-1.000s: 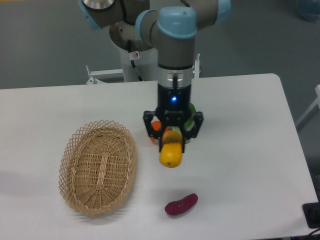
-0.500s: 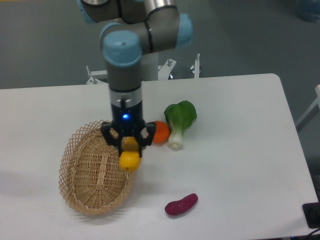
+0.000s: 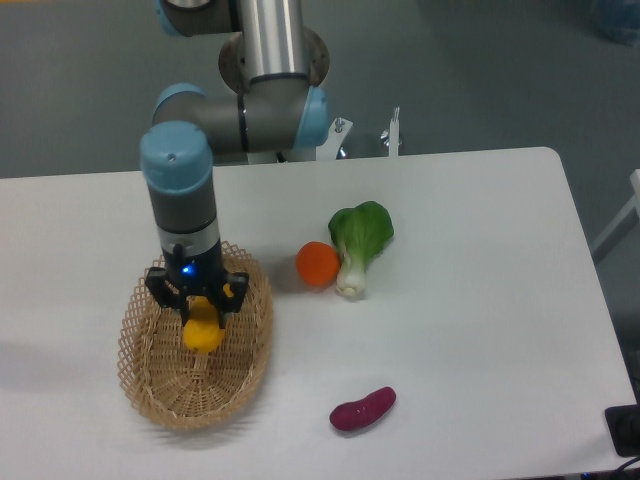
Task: Place the mango in the basket
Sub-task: 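Carry the mango over the wicker basket and lower it inside, then open the gripper to release the mango into the basket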
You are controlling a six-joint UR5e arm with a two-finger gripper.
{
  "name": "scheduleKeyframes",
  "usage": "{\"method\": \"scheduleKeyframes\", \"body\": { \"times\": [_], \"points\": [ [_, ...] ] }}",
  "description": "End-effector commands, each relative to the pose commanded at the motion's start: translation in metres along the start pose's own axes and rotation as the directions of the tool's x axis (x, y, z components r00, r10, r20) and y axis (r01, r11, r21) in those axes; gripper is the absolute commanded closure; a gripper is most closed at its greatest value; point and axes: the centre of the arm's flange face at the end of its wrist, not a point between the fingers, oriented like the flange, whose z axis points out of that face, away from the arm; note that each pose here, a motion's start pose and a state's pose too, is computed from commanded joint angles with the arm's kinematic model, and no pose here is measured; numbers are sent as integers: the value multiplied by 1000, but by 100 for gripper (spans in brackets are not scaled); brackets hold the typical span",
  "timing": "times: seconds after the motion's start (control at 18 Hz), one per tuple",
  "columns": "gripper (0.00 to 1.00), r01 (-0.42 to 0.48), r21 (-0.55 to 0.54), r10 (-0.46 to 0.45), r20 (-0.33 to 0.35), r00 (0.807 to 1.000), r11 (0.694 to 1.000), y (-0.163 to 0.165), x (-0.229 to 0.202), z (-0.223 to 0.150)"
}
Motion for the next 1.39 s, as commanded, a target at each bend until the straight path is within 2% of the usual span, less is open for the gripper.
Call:
{"method": "scheduleKeyframes", "body": {
  "times": [0.44,0.56,0.67,0.78,0.94,1.17,1.39],
  "points": [
    [49,-19,-31,20,14,1000,999,3,5,15],
    [46,-21,-34,21,14,1000,999,3,5,17],
    [34,-22,-30,23,25,999,999,1,4,15],
    [20,-25,-31,27,70,997,999,-1,-1,13],
    [1,-25,-25,27,79,996,999,-4,-2,10],
    [0,-24,-4,24,89,996,1000,-10,-6,-1],
    [0,-72,28,68,133,989,997,-21,-35,-28]
  ]
}}
